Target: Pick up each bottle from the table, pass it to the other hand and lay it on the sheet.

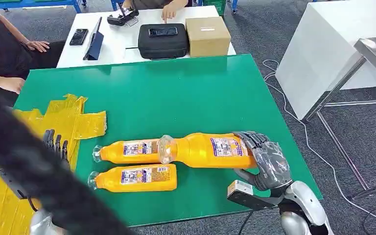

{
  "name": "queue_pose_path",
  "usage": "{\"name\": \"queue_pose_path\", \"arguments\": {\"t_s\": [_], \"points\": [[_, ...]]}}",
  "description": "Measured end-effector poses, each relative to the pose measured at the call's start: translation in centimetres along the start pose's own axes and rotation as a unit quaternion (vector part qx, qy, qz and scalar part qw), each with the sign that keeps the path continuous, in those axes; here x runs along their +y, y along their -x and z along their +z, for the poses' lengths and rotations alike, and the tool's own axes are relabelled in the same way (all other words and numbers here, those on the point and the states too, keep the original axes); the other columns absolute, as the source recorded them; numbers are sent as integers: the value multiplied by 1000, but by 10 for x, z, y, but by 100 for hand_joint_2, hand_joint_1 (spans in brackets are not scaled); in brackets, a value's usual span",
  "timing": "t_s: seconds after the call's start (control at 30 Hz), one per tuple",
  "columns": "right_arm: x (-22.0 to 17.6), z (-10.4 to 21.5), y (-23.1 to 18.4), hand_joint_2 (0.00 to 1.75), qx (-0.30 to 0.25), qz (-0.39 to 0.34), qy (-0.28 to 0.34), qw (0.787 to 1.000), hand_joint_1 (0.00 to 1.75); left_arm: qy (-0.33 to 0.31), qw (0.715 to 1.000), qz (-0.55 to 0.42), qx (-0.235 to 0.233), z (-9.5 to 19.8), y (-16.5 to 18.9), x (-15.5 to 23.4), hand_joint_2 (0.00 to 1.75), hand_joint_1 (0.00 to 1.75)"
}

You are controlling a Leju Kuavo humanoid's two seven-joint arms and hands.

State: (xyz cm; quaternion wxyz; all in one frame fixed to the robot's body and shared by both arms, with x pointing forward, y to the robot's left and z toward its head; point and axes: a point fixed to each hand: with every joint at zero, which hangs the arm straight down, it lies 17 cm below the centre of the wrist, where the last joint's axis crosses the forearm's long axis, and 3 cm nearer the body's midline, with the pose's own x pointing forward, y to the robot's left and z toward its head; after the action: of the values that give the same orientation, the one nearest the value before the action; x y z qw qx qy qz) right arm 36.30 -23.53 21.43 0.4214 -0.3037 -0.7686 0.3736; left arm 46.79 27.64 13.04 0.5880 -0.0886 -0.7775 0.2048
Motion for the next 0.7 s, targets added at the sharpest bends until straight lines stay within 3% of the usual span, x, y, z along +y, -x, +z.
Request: {"name": "queue_pose_path", "arguments": {"t_s": [0.2, 0.23, 0.43, 0.57, 0.7], "points": [[-31, -35, -5, 175, -11, -3, 56, 998, 175, 12, 1000, 8, 0, -2, -2, -15, 0, 0], [-36, -41, -2, 175, -7, 0, 66, 998, 175, 16, 1000, 10, 1, -2, -2, -19, 175, 0], [-60, -96, 13, 175, 29, -36, 162, 986, 175, 43, 998, 36, 17, -9, -1, -54, 175, 0], [-45, -130, 9, 175, 39, -73, 162, 983, 175, 61, 996, 64, 19, -12, -4, -76, 175, 0], [-7, -180, 10, 175, 90, -151, 125, 976, 175, 108, 986, 121, 21, -19, -15, -114, 175, 0]]}}
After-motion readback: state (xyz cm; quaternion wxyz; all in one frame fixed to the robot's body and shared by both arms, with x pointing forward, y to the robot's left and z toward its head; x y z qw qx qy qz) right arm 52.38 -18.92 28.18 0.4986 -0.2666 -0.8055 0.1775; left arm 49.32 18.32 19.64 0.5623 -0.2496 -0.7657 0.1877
